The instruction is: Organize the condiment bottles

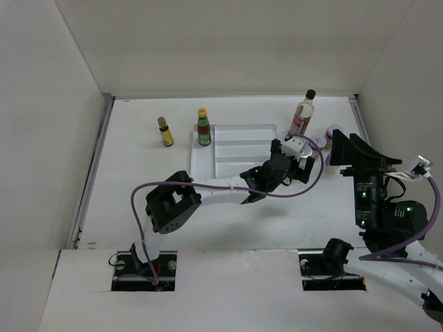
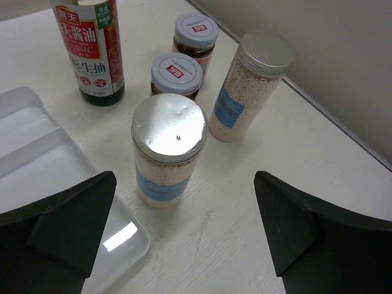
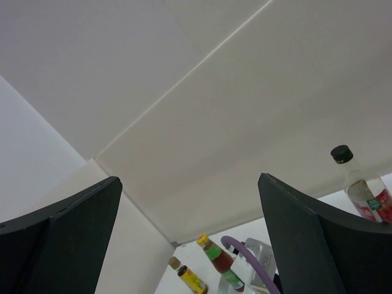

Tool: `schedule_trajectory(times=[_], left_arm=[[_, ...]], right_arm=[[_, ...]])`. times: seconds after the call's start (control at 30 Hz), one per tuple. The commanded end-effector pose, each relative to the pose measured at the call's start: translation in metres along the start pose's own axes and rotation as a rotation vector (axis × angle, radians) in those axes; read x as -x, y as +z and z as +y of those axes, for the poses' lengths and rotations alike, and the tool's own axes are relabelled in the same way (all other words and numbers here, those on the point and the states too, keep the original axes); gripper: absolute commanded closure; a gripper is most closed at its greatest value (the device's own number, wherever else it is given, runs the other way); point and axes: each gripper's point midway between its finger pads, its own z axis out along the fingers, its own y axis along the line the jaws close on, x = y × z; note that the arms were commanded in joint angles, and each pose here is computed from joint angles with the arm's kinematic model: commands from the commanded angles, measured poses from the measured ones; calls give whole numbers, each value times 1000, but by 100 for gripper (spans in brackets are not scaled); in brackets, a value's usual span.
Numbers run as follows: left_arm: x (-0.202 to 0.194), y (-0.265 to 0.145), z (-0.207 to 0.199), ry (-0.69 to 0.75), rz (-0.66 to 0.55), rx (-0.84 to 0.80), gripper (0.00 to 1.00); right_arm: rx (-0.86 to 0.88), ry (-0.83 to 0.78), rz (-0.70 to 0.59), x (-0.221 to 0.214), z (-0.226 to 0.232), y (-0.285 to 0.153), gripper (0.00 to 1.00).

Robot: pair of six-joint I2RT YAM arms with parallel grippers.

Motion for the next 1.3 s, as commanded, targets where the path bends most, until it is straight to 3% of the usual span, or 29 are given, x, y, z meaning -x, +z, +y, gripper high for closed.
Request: schedule_trajectory(times=[0.0, 0.27, 0.53, 0.63, 0.7, 0.8, 1.0, 1.13, 1.27], left_arm=[[44, 12, -12, 2, -104, -28, 0], [19, 59, -11, 61, -55, 7, 1], [-8, 71, -2, 105, -1, 56, 11], [-10, 72, 1, 107, -3, 65, 26], [-5, 72, 3, 108, -13, 72, 44], [23, 60, -1, 87, -75, 69, 59], [119, 12, 5, 46, -274, 68, 62], [157, -21, 44, 18, -365, 133, 62], [163, -49, 110, 5, -382, 276, 62]], right_arm=[[-4, -19, -17, 11, 1, 1, 0], [16, -20, -10, 9, 2, -1, 0], [18, -16, -14, 10, -1, -4, 0], [19, -28, -5, 5, -1, -3, 0], [18, -28, -2, 1, -1, -3, 0], [39, -23, 2, -3, 1, -4, 0], [43, -26, 2, -7, 0, -5, 0], [46, -19, -9, -2, -1, -7, 0], [39, -23, -7, -8, -6, -8, 0]])
